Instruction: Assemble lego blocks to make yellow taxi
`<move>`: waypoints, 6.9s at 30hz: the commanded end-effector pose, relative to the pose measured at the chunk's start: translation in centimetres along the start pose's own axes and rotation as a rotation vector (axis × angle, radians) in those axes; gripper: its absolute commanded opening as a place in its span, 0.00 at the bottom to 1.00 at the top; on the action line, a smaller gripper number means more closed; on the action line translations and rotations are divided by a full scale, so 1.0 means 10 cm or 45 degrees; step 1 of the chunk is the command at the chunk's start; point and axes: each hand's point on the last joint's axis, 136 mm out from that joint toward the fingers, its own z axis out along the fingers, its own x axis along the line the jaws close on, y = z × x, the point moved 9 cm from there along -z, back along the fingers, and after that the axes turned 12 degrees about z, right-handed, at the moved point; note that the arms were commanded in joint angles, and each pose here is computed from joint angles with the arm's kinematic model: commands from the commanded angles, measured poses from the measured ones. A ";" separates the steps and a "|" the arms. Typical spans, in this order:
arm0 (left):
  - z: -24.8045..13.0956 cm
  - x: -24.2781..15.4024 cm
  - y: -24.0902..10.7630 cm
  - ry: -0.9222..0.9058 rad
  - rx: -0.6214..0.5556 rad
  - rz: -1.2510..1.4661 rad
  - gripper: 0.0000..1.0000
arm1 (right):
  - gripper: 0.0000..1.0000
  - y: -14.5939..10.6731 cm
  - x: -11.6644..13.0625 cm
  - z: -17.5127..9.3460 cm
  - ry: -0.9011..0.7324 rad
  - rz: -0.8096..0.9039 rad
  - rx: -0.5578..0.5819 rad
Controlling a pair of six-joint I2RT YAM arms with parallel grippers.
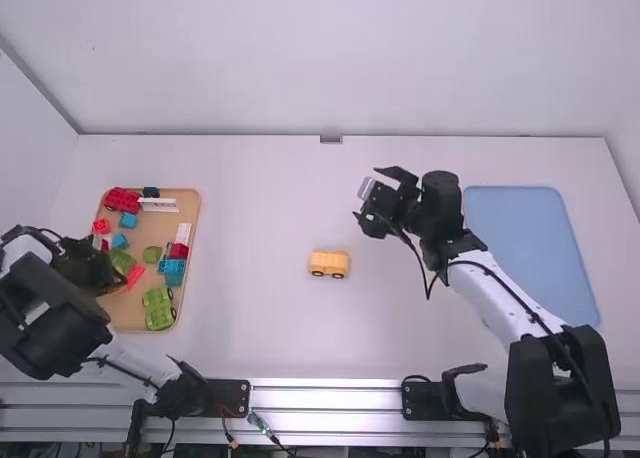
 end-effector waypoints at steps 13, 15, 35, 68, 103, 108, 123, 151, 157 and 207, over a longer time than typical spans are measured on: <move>-0.03 -2.32 0.90 -0.627 -0.718 1.221 0.02 | 0.99 0.29 -0.10 0.11 0.137 0.368 -0.296; -0.03 -2.61 0.90 -0.723 -0.789 1.364 0.02 | 0.99 0.26 -0.10 0.18 0.243 0.422 -0.345; -0.04 -4.07 0.58 -1.334 -1.088 1.947 0.02 | 0.89 0.47 -0.14 0.33 1.076 0.445 -0.585; -0.09 -4.11 0.57 -1.437 -1.132 1.957 0.03 | 0.30 0.48 -0.10 0.46 0.968 0.517 -0.540; 0.30 -3.86 0.76 -0.710 -0.861 1.808 0.99 | 0.00 -0.61 0.65 0.25 0.459 0.012 1.194; 0.30 -3.83 0.78 -0.708 -0.860 1.796 0.99 | 0.00 -0.79 0.75 0.35 0.499 -0.003 1.202; 0.32 -3.82 0.75 -0.713 -0.832 1.787 0.99 | 0.63 -1.17 0.85 0.54 0.589 -0.002 1.247; 0.61 -3.71 0.39 -0.824 -0.849 2.094 0.99 | 0.99 -1.05 0.34 -0.07 0.623 0.254 0.363; 0.89 -3.65 0.17 -0.968 -0.930 2.189 0.99 | 0.99 -1.28 0.50 -0.07 0.543 0.279 0.318; 1.48 -3.52 -0.24 -1.259 -0.935 2.134 0.99 | 0.47 -2.15 0.58 0.05 0.731 0.384 0.129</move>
